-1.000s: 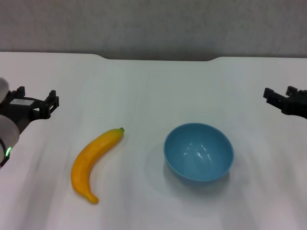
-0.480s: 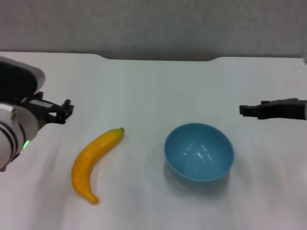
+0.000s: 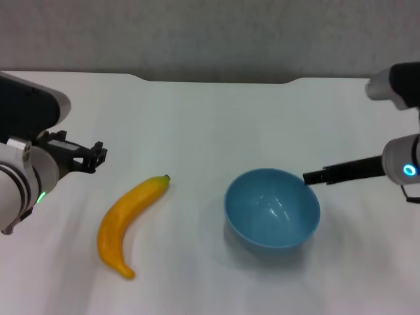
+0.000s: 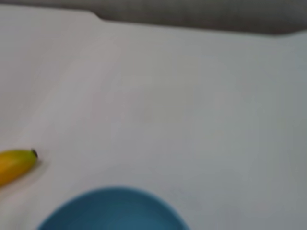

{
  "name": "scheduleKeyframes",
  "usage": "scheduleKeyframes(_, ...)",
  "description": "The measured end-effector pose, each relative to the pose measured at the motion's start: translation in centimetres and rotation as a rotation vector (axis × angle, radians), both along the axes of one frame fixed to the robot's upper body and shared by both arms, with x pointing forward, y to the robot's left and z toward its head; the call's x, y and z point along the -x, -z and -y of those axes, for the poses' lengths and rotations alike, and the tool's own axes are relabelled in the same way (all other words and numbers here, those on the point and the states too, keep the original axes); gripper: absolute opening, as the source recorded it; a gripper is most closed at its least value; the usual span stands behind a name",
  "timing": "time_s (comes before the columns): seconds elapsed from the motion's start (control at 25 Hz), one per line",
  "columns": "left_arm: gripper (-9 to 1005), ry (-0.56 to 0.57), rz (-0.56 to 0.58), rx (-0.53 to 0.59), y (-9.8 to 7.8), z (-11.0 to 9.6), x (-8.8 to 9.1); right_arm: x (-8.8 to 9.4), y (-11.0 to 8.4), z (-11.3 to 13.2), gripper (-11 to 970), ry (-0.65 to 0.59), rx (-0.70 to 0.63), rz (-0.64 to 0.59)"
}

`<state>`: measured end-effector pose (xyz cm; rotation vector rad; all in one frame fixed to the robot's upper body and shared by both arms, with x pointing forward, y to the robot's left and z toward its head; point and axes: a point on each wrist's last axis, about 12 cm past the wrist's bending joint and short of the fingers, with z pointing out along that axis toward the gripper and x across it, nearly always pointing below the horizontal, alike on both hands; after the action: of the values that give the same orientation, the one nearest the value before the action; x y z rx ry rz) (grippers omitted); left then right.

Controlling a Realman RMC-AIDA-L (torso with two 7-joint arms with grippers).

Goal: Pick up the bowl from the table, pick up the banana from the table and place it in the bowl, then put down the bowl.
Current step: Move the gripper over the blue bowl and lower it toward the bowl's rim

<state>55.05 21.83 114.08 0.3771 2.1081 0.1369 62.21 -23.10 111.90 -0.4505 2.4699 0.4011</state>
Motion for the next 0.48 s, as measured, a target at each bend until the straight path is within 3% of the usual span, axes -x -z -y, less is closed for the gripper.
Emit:
scheduleKeyframes(0.2,655,0.004,-0.001,0.003,0.1,0.1,0.0,-0.5,1.3,-0.6,592,0.001,0.014,-0.05)
scheduleKeyframes(0.48,654,0.001,-0.017,0.007,0.8,0.1,0.0,-0.5,1.7,-1.8,584,-0.023,-0.011,-0.072)
